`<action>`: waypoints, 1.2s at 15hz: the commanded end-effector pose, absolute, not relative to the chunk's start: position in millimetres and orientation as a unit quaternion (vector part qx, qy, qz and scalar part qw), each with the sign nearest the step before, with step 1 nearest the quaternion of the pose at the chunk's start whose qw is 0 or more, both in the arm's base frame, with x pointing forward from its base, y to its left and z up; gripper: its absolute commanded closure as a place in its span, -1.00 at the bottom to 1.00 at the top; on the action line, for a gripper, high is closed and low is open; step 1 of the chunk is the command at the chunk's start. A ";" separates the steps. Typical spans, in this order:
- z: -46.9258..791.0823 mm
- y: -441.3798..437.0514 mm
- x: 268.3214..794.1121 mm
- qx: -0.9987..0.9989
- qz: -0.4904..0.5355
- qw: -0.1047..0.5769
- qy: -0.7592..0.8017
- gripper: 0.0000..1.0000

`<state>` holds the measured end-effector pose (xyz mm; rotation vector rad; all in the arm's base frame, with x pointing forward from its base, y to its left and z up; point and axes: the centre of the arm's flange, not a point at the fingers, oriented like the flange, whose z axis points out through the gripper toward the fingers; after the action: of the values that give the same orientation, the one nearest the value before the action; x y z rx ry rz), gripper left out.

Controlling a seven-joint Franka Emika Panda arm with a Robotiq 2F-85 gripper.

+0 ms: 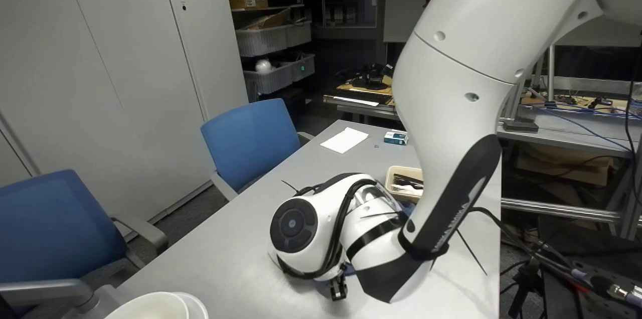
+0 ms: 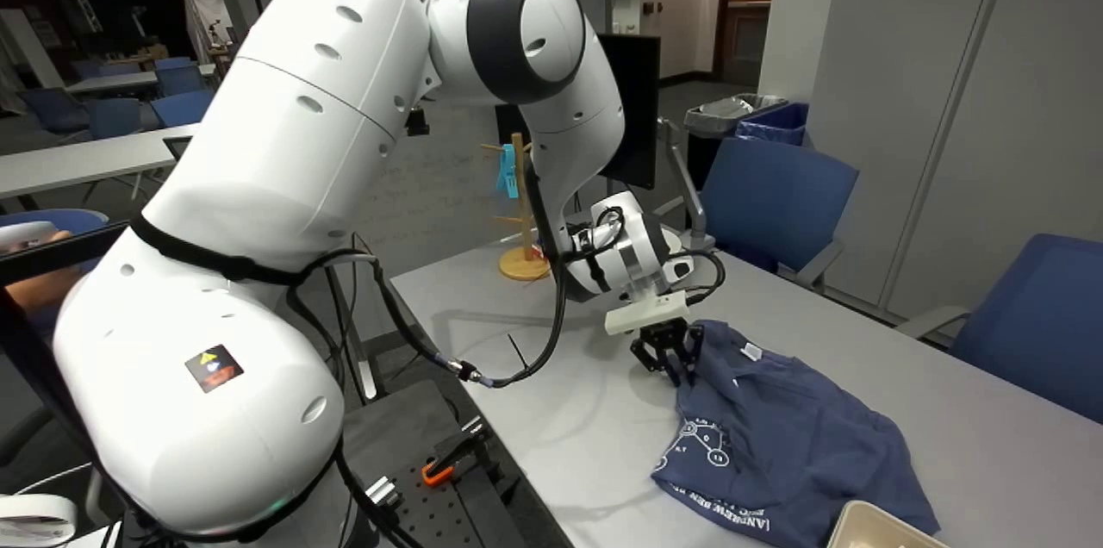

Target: Fold the t-shirt from bottom to top then left to right

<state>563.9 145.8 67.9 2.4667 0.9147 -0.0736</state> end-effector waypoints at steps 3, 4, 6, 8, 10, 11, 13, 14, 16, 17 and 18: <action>71.8 149.1 575.1 0.906 -0.019 0.256 0.337 1.00; 75.4 148.2 576.7 0.906 -0.017 0.257 0.336 0.99; 83.7 143.7 581.6 0.905 -0.011 0.263 0.334 0.98; 93.9 134.4 588.2 0.904 -0.007 0.274 0.328 0.98; 109.4 120.8 595.0 0.903 -0.008 0.287 0.319 0.98; 120.9 113.2 599.8 0.902 -0.006 0.300 0.312 0.98; 144.2 96.5 611.1 0.897 0.000 0.329 0.296 0.98; 156.8 85.6 617.4 0.896 0.002 0.342 0.285 0.98; 181.5 66.1 626.1 0.901 -0.002 0.349 0.257 0.98; 191.7 58.8 628.0 0.904 -0.002 0.352 0.244 0.98; 199.0 52.8 631.2 0.902 0.002 0.363 0.232 0.98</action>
<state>625.6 68.4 171.3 2.3490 0.6768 -0.0065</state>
